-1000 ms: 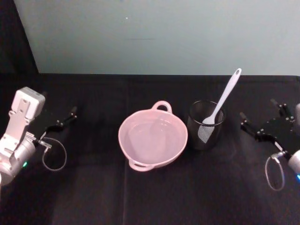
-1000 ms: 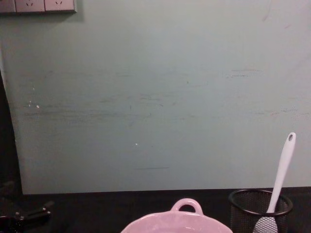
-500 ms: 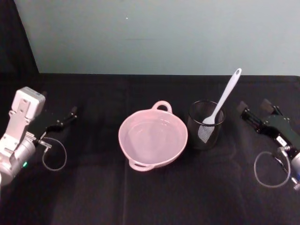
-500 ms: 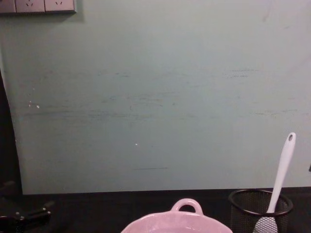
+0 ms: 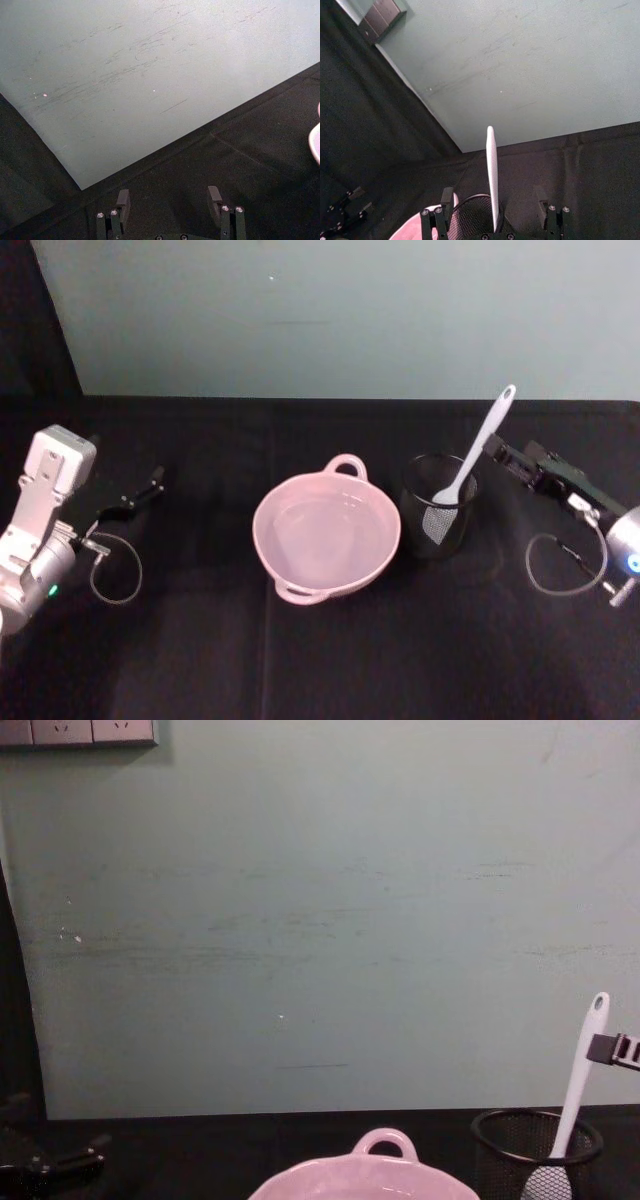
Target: Use the one hand to pick up the spoon and stir the clear water in the bowl.
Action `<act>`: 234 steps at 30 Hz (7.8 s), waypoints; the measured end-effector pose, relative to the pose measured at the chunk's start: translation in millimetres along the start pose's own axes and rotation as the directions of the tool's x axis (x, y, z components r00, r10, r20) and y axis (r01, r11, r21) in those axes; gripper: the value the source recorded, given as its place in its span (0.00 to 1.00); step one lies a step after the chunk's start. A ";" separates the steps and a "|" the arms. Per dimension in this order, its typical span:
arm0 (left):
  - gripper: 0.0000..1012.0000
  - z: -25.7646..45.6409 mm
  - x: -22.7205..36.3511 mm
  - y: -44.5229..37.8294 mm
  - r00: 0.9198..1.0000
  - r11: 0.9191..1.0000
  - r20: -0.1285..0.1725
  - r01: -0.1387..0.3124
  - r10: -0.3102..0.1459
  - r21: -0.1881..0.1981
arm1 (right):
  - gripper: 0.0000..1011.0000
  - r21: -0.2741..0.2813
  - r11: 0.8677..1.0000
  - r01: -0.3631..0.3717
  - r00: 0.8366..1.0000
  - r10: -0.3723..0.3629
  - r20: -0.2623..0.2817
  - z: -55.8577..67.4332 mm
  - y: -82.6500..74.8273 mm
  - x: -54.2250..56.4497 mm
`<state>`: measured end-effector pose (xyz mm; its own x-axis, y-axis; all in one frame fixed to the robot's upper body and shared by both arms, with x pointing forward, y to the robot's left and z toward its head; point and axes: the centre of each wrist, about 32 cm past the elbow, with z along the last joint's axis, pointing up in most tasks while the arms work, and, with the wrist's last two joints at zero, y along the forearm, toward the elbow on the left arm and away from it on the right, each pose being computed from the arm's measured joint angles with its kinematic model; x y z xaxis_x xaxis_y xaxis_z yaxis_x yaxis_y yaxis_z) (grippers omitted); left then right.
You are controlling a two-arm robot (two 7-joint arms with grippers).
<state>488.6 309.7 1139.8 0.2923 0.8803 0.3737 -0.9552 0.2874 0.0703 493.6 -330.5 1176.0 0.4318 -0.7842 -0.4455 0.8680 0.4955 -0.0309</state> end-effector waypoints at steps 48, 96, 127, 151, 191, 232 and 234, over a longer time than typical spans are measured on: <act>1.00 0.0 0.0 0.0 1.000 1.000 0.000 0.000 0.000 0.000 | 0.48 -0.073 0.997 -0.008 0.999 0.011 0.045 16.8 41.2 -2.3; 1.00 0.0 0.0 0.0 1.000 1.000 0.000 0.000 0.000 0.000 | 0.10 -0.075 0.974 -0.213 0.876 0.224 0.427 120.9 41.9 -69.9; 1.00 0.0 0.0 0.0 1.000 1.000 0.000 0.000 0.000 0.000 | 0.10 -0.217 0.906 -0.362 0.792 0.422 0.442 21.6 136.0 -70.0; 1.00 0.0 0.0 0.0 1.000 1.000 0.000 0.000 0.000 0.000 | 0.10 -0.237 0.880 -0.412 0.808 0.473 0.351 -12.7 137.2 -83.4; 1.00 0.0 0.0 0.0 1.000 1.000 0.000 0.000 0.000 0.000 | 0.10 -0.267 0.863 -0.429 0.770 0.503 0.392 -7.1 97.6 -98.2; 1.00 0.0 0.0 0.0 1.000 1.000 0.000 0.000 0.000 0.000 | 0.10 -0.221 0.906 -0.361 0.798 0.423 0.430 -8.0 90.1 -87.9; 1.00 0.0 0.0 0.0 1.000 1.000 0.000 0.000 0.000 0.000 | 0.10 -0.229 0.897 -0.377 0.801 0.440 0.405 -10.9 86.8 -92.1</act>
<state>488.6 309.7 1139.8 0.2923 0.8803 0.3737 -0.9552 0.2873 0.0703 526.5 -211.1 1204.6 0.8274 -0.5616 -0.0082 0.5600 0.8260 -0.0645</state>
